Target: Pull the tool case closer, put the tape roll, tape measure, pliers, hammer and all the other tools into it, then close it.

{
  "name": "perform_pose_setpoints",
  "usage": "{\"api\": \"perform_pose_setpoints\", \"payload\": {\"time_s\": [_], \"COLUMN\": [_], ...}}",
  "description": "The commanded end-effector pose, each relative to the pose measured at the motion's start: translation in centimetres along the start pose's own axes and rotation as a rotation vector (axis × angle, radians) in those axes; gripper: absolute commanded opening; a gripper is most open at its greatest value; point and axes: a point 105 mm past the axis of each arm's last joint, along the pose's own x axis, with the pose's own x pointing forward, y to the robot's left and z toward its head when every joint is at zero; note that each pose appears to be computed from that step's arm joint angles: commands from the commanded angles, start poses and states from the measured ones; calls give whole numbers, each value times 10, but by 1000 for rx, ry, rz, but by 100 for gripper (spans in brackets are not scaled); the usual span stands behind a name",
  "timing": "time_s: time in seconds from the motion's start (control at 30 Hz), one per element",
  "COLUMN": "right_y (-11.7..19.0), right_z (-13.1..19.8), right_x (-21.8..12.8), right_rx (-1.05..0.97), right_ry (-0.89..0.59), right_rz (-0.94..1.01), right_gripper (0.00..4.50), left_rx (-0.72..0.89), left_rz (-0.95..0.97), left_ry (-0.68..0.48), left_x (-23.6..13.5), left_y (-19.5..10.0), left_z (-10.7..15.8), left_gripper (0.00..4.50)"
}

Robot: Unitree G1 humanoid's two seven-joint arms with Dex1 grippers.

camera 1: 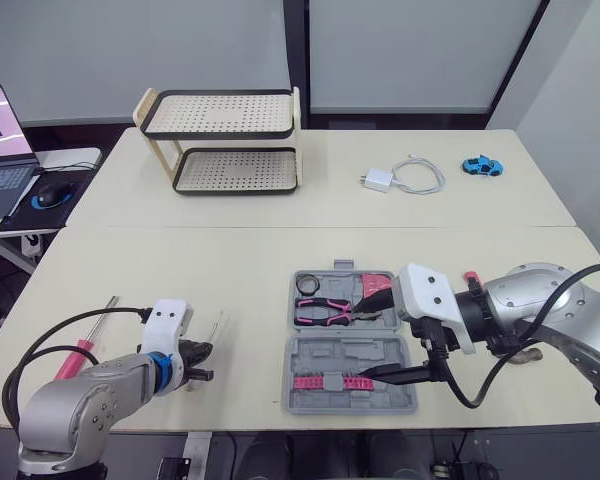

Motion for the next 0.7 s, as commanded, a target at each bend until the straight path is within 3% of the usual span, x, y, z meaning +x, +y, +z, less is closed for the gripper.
{"api": "perform_pose_setpoints", "payload": {"time_s": [0.03, 0.33, 0.7], "right_y": [2, 3, 3], "right_z": [6, 6, 17], "right_x": [-3, -7, -6], "right_rx": [-35, -30, -94], "right_ry": [-9, -15, -83], "right_rz": [-1, -13, -74], "right_gripper": [450, 450, 450], "left_rx": [20, 53, 229], "left_rz": [-2, -28, -147], "left_ry": [-51, -53, -150], "left_x": [-6, -32, -52], "left_y": [0, 9, 39], "left_z": [6, -5, -8], "left_gripper": [169, 448, 448]}}
